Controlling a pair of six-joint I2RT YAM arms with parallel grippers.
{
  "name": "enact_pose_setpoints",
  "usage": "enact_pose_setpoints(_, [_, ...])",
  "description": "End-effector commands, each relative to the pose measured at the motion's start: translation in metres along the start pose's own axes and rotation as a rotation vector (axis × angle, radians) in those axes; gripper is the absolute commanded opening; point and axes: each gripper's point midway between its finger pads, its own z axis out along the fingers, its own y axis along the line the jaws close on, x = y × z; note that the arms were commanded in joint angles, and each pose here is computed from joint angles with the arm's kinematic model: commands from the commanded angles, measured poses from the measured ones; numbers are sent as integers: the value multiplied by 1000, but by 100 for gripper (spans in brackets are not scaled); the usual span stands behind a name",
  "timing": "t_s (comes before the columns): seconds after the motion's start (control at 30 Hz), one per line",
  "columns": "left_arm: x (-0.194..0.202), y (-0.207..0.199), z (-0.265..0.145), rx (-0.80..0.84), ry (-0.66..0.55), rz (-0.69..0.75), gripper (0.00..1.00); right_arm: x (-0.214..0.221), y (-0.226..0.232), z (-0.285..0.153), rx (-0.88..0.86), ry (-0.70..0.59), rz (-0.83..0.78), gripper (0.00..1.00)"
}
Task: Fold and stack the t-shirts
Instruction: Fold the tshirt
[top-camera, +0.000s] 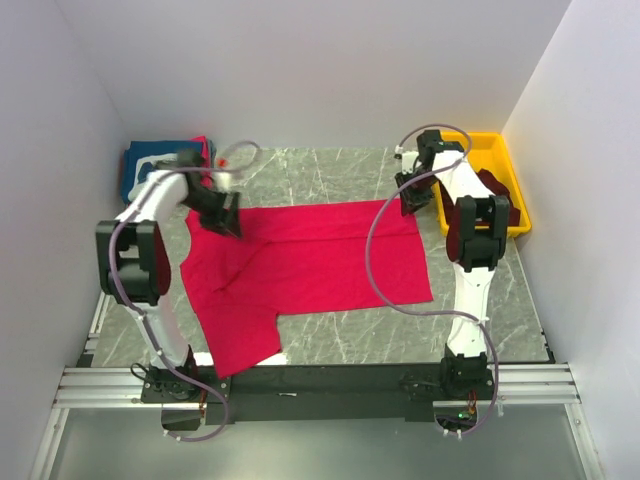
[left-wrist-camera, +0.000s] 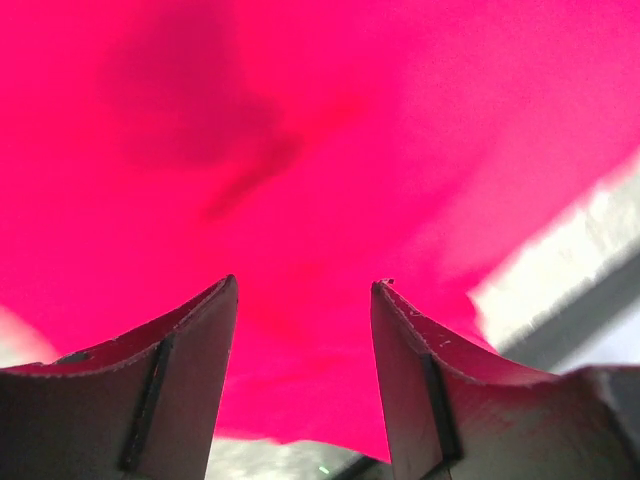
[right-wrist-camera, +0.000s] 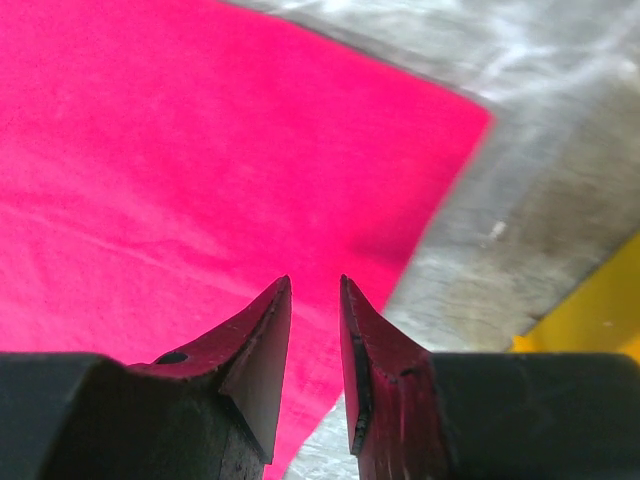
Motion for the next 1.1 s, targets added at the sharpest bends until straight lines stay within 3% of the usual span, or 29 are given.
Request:
enact_pose_setpoints(0.0, [-24, 42, -26, -94, -80, -33, 61, -26, -4, -35, -4, -125, 35, 34])
enact_pose_setpoints(0.2, [-19, 30, 10, -34, -34, -56, 69, -19, -1, -27, -34, -112, 51, 34])
enact_pose_setpoints(0.47, [12, 39, 46, -106, 59, -97, 68, -13, -4, -30, -33, -107, 60, 34])
enact_pose_setpoints(0.83, [15, 52, 37, -169, 42, -103, 72, -3, -6, -27, -24, -74, 47, 34])
enact_pose_setpoints(1.07, [3, 54, 24, -172, 3, -98, 68, 6, -11, -20, -3, -40, 49, 34])
